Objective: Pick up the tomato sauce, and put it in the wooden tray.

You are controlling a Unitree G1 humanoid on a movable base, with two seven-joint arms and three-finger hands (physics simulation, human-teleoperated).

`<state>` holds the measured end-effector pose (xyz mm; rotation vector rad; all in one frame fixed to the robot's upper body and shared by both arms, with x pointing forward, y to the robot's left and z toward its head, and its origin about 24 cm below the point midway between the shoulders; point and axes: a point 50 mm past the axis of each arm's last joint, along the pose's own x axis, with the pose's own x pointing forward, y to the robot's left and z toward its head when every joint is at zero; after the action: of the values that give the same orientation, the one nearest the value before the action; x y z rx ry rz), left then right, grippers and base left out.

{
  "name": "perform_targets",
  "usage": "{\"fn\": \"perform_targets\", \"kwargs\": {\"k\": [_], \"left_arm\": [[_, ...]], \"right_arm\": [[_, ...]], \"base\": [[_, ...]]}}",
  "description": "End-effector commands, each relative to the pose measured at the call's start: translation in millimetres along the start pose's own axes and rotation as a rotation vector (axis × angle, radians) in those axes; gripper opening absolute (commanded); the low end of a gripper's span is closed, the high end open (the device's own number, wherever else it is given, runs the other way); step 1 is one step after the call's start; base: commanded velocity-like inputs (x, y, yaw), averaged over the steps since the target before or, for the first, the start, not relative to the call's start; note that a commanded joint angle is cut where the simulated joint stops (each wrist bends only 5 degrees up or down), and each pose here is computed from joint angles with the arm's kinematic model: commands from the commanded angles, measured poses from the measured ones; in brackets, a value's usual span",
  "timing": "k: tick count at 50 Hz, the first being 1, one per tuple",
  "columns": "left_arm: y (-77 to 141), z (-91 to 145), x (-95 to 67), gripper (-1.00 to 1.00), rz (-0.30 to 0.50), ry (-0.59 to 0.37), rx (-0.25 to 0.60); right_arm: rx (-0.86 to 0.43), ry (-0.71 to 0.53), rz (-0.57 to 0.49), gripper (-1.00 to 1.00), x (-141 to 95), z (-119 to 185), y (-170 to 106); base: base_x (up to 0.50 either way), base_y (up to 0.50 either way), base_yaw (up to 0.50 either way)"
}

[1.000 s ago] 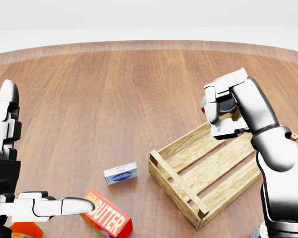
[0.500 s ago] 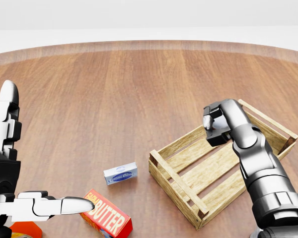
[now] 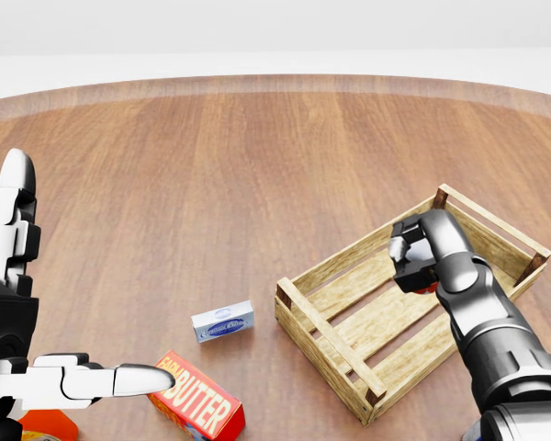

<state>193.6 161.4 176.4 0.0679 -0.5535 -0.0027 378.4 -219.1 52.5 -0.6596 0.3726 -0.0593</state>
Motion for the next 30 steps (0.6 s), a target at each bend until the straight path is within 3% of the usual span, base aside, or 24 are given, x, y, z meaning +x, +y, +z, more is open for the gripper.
{"fn": "perform_targets", "kwargs": {"k": [1,21,30], "left_arm": [[0,0,-0.1,1.00,-0.001,-0.001,0.001],[-1,2,-0.4,1.00,-0.003,-0.008,0.001],[0,1,-0.4,1.00,-0.003,-0.001,0.000]], "right_arm": [[0.012,0.008,-0.019,-1.00,0,-4,0],[0.100,0.033,-0.043,-1.00,-5,-21,14],[0.072,0.051,-0.058,-1.00,-7,-28,19]], "base": [[0.00,0.00,0.00],[0.00,0.00,0.00],[0.00,0.00,0.00]]}}
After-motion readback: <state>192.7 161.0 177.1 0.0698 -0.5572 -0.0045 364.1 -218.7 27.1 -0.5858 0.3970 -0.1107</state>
